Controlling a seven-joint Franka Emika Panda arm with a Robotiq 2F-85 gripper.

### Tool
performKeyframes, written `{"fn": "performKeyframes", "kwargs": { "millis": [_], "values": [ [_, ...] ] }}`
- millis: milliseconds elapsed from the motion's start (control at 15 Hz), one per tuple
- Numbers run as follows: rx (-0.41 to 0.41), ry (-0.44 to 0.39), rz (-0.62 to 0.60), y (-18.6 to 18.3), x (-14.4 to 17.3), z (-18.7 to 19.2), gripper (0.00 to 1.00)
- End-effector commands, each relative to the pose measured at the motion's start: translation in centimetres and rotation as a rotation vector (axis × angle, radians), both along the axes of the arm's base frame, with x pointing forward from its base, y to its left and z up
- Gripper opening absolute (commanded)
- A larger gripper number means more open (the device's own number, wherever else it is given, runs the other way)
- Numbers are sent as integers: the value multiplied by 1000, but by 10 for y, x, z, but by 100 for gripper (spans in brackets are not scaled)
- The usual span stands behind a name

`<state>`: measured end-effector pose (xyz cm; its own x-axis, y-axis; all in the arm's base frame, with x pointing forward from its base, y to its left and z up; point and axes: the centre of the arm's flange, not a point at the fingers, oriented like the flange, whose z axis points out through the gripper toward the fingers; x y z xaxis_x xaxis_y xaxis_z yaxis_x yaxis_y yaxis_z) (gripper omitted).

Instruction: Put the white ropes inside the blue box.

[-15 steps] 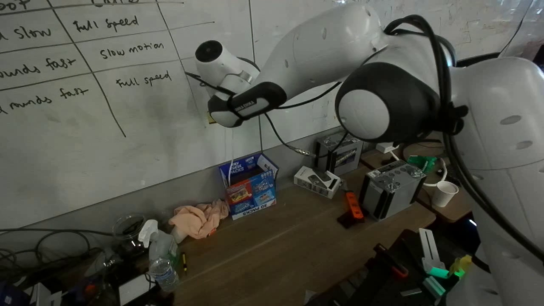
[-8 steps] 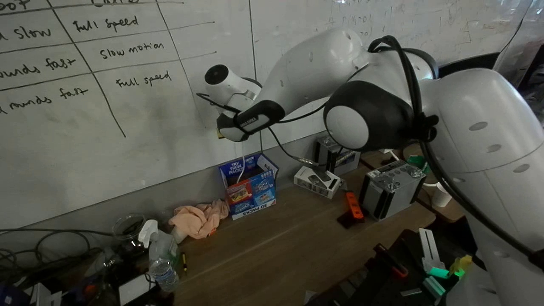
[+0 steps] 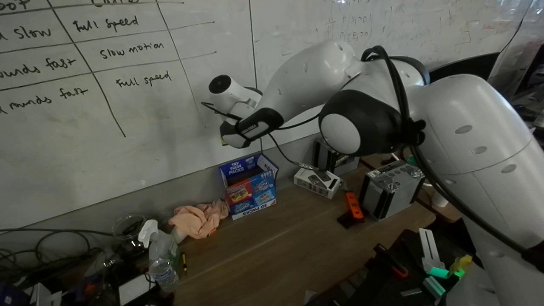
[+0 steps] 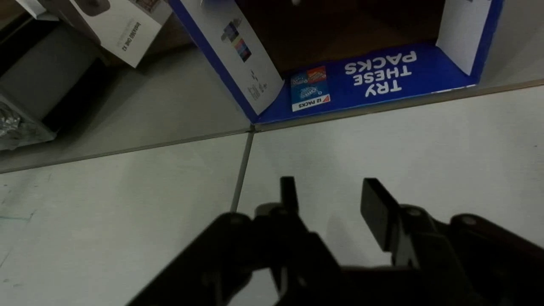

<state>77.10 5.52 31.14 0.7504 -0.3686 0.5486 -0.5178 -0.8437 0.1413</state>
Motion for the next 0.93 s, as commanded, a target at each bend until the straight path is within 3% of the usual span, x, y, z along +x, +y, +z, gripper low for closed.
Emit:
{"fn": "performKeyframes", "kwargs": {
  "millis": [0,200,533,867],
  "values": [
    [18,85,46,-10,6,4,77],
    [48,229,153,-24,-15,23,100],
    [100,438,322,-57,-72,92,100],
    [84,494,454,-87,-148,152,100]
  ]
}}
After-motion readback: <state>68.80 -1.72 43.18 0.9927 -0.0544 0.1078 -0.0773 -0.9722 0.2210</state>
